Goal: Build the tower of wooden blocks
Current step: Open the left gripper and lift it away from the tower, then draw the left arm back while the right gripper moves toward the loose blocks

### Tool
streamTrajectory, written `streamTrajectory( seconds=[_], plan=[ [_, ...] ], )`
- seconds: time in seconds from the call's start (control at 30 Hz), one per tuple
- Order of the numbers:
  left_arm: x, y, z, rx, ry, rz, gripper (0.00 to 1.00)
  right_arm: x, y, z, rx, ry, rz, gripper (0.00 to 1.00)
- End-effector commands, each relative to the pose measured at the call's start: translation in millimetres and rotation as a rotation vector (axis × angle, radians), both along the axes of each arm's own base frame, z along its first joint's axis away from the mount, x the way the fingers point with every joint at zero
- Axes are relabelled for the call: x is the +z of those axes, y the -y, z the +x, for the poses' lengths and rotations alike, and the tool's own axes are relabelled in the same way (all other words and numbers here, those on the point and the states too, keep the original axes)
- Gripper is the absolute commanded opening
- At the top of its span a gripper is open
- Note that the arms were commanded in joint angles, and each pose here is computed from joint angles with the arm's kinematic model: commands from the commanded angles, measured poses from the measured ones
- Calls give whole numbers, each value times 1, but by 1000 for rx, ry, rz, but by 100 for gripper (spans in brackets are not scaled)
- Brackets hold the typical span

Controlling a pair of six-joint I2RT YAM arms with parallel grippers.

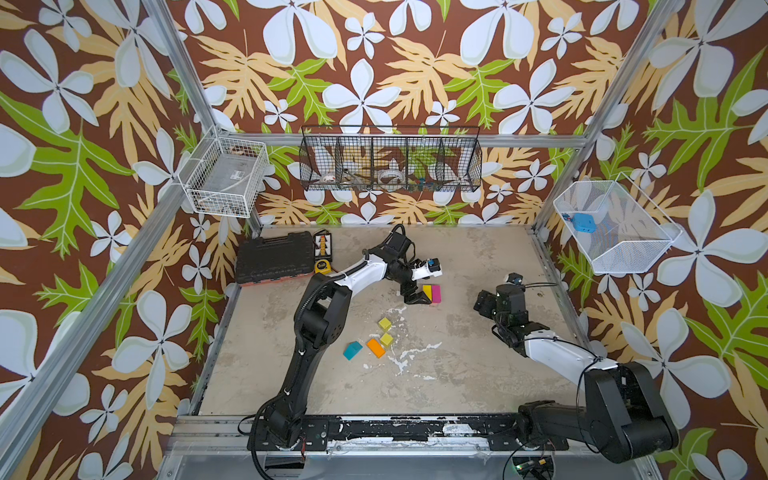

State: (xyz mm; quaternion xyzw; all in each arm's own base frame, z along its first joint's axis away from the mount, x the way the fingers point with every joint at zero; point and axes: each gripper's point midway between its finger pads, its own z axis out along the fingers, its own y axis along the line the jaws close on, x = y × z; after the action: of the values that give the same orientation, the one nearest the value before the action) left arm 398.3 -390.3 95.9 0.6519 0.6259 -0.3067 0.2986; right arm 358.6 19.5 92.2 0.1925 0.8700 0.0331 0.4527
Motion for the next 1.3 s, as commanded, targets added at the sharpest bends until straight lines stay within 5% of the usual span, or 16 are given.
streamTrajectory(
  seconds=[0.0, 0.17, 0.37, 0.67, 0.9, 0.97, 1.1, 1.27],
  plan=[
    [24, 1, -9, -14, 3, -41, 100, 5, 0, 4, -4, 17, -2, 83],
    [82, -9, -9, 170, 18, -134, 100, 4, 0, 5, -7, 12, -3, 84],
    [150, -76, -29, 660, 16, -361, 100, 3, 0, 6, -5, 2, -6, 85],
    [115, -255, -102, 1391, 56, -571, 100, 8, -5, 1, 10, -39, 20, 89],
    [89, -335, -137, 1652, 241, -713, 100, 61, -87, -25, 202, 58, 143, 96],
    [95, -331, -143, 1594, 245, -777, 100, 73, -116, -34, 262, 82, 156, 97],
    [99, -326, -150, 1545, 216, -832, 100, 86, -176, -50, 391, 82, 123, 97],
    [97, -340, -157, 1687, 45, -802, 100, 61, -227, -63, 494, -16, 64, 95]
  ],
)
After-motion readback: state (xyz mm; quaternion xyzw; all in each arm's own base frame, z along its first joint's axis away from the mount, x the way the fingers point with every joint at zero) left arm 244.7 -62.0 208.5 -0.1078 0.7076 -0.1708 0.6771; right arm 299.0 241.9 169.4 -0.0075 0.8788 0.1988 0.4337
